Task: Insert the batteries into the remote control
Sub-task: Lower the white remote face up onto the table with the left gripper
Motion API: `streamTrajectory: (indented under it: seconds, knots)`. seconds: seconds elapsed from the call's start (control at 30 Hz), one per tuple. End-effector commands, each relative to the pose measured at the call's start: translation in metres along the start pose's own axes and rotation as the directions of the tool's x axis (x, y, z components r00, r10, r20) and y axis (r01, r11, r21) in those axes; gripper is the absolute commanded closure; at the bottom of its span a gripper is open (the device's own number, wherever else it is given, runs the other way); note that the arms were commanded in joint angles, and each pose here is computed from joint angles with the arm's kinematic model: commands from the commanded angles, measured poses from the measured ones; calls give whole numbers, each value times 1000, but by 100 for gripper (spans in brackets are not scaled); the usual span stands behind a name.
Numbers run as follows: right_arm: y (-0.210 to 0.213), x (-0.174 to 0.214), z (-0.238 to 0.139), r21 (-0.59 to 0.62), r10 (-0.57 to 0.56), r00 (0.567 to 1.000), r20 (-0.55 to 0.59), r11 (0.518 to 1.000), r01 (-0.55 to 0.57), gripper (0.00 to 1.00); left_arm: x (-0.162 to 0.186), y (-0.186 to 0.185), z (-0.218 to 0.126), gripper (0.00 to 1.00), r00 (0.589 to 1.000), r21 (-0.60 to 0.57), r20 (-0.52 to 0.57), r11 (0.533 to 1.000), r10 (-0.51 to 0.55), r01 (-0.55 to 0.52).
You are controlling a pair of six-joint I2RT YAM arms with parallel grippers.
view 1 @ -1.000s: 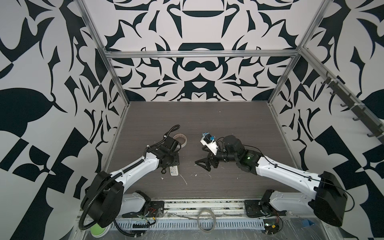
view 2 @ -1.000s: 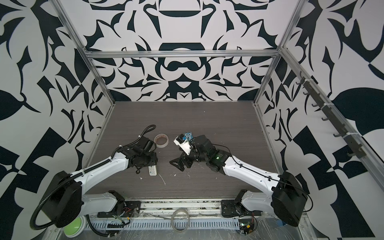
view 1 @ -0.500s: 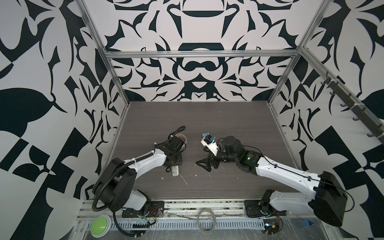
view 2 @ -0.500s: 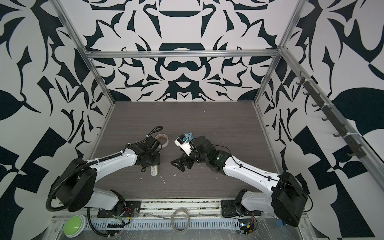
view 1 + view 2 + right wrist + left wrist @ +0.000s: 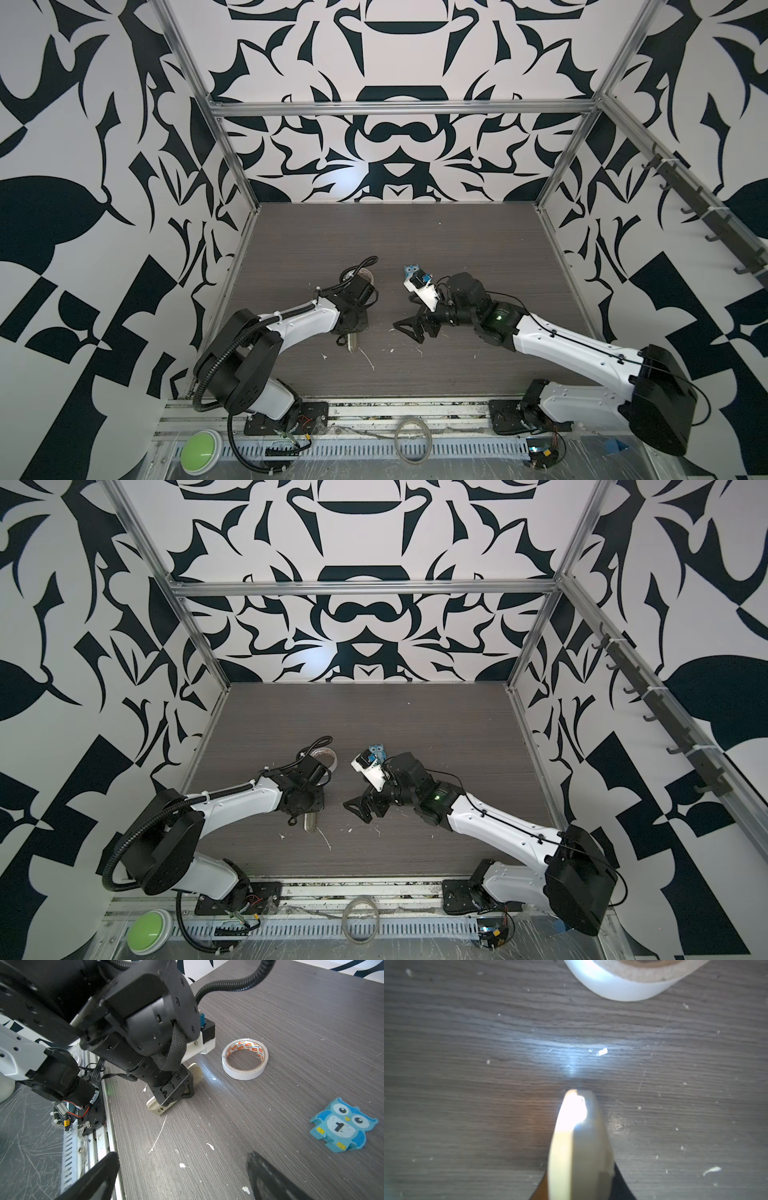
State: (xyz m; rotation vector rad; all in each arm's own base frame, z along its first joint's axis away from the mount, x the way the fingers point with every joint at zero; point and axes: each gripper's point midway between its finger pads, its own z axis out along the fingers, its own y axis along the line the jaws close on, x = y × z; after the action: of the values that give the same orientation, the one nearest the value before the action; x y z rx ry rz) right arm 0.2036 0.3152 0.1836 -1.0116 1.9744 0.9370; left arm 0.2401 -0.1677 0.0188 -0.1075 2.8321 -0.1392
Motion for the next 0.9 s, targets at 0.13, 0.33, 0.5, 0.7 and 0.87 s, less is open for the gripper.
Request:
streamTrajectory:
  seconds: [0.13, 0.33, 0.5, 0.7, 0.87]
  knots:
    - [1, -12, -5, 3, -30, 998, 48, 1000, 30, 1, 0, 0, -4, 63, 1000, -30, 10, 1000, -3, 3]
    - [0, -11, -7, 7, -29, 998, 51, 1000, 29, 1, 0, -4, -9, 55, 1000, -13, 13, 1000, 0, 0]
    - [1, -11, -7, 5, -29, 998, 52, 1000, 28, 1, -1, -7, -15, 49, 1000, 0, 19, 1000, -1, 1]
    - [0, -11, -7, 6, -28, 998, 53, 1000, 28, 1, -4, -10, -23, 47, 1000, 22, 30, 1000, -4, 3]
    - [0, -10, -8, 10, -27, 998, 53, 1000, 27, 1, -7, -17, -30, 46, 999, 64, 37, 998, -6, 4]
